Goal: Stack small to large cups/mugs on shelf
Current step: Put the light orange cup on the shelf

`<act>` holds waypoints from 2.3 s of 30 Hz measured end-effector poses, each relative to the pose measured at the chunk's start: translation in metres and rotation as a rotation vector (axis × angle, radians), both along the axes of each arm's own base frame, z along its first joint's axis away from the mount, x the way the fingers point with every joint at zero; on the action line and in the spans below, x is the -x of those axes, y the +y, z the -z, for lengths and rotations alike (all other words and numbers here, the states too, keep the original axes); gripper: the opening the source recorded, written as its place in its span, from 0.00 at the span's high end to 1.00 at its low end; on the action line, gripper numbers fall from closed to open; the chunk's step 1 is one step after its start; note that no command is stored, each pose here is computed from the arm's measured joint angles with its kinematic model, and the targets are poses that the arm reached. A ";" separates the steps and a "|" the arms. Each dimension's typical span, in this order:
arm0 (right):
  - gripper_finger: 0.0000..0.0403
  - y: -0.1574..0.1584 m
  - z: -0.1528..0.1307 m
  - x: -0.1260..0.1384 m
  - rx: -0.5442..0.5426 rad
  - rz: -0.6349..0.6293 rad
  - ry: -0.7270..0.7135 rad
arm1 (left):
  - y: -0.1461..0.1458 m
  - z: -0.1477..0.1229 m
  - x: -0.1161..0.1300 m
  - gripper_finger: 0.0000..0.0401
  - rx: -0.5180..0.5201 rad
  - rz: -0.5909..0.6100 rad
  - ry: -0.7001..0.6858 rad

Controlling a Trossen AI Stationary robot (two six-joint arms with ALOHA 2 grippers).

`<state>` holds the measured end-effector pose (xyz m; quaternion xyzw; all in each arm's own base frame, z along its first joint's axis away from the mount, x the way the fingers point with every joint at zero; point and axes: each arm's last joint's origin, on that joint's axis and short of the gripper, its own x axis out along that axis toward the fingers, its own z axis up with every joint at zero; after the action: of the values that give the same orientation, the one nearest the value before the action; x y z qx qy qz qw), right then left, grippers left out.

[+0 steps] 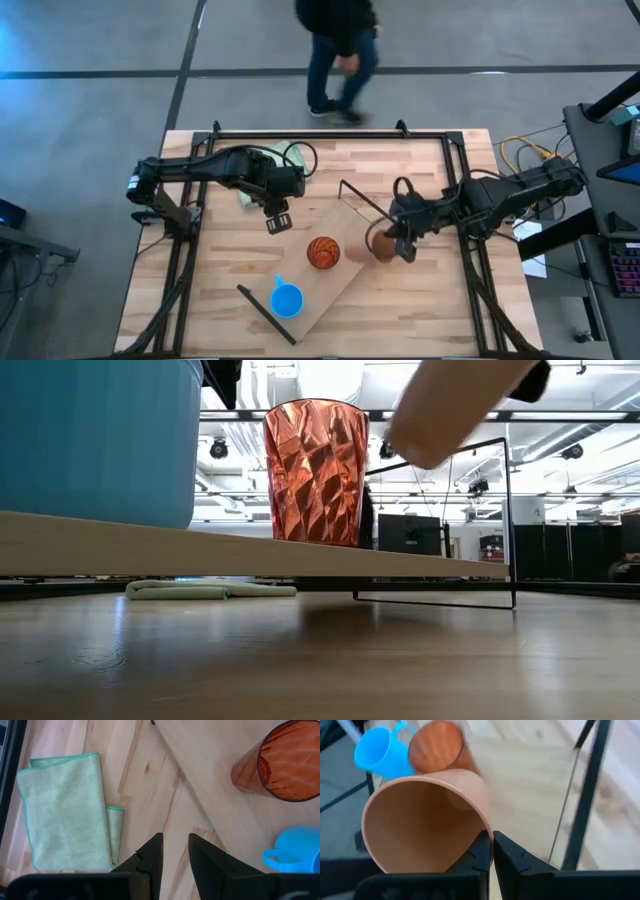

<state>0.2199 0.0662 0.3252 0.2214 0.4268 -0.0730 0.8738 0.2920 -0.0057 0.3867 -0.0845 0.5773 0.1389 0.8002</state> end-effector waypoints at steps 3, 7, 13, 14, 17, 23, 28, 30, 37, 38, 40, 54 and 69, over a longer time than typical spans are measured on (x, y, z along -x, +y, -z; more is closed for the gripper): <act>0.98 -0.008 -0.005 -0.003 0.026 0.034 -0.028 | 0.000 0.000 0.000 0.81 0.000 0.000 -0.001; 0.98 -0.015 -0.016 -0.007 0.068 0.014 -0.064 | 0.000 0.000 0.000 0.81 0.000 0.000 -0.002; 0.98 -0.026 -0.028 -0.013 0.186 -0.002 -0.022 | 0.000 0.000 -0.001 0.81 0.001 0.000 -0.012; 0.98 -0.028 -0.030 -0.014 0.200 -0.009 0.000 | 0.000 0.000 -0.001 0.81 0.001 0.000 -0.011; 0.98 -0.031 -0.033 -0.022 0.251 -0.052 0.092 | 0.000 0.000 -0.001 0.81 0.001 0.000 -0.014; 0.98 -0.030 -0.051 -0.051 0.302 -0.214 0.146 | 0.000 -0.001 -0.002 0.81 0.001 0.000 -0.019; 0.98 -0.035 -0.050 -0.072 0.296 -0.282 0.284 | 0.000 -0.001 -0.002 0.81 0.006 0.002 -0.018; 0.98 -0.037 -0.045 -0.082 0.282 -0.284 0.337 | 0.000 0.000 -0.002 0.81 0.007 0.002 -0.018; 0.98 -0.037 -0.025 -0.113 0.244 -0.298 0.411 | -0.001 0.000 -0.001 0.81 0.011 0.004 -0.015; 0.98 -0.037 -0.024 -0.116 0.244 -0.299 0.419 | -0.001 0.000 -0.001 0.81 0.011 0.004 -0.011; 0.98 -0.037 -0.021 -0.121 0.242 -0.297 0.431 | -0.001 0.000 -0.001 0.81 0.011 0.004 -0.006; 0.98 -0.044 0.006 -0.137 0.189 -0.204 0.580 | 0.000 0.001 0.005 0.81 0.009 0.004 0.057; 0.97 -0.051 0.025 -0.149 0.186 -0.184 0.633 | 0.000 0.001 0.008 0.81 0.008 0.003 0.076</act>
<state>0.3685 0.0155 0.3005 0.0676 0.6865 -0.0977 0.7174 0.2842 -0.0059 0.3855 -0.0816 0.6079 0.1384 0.7776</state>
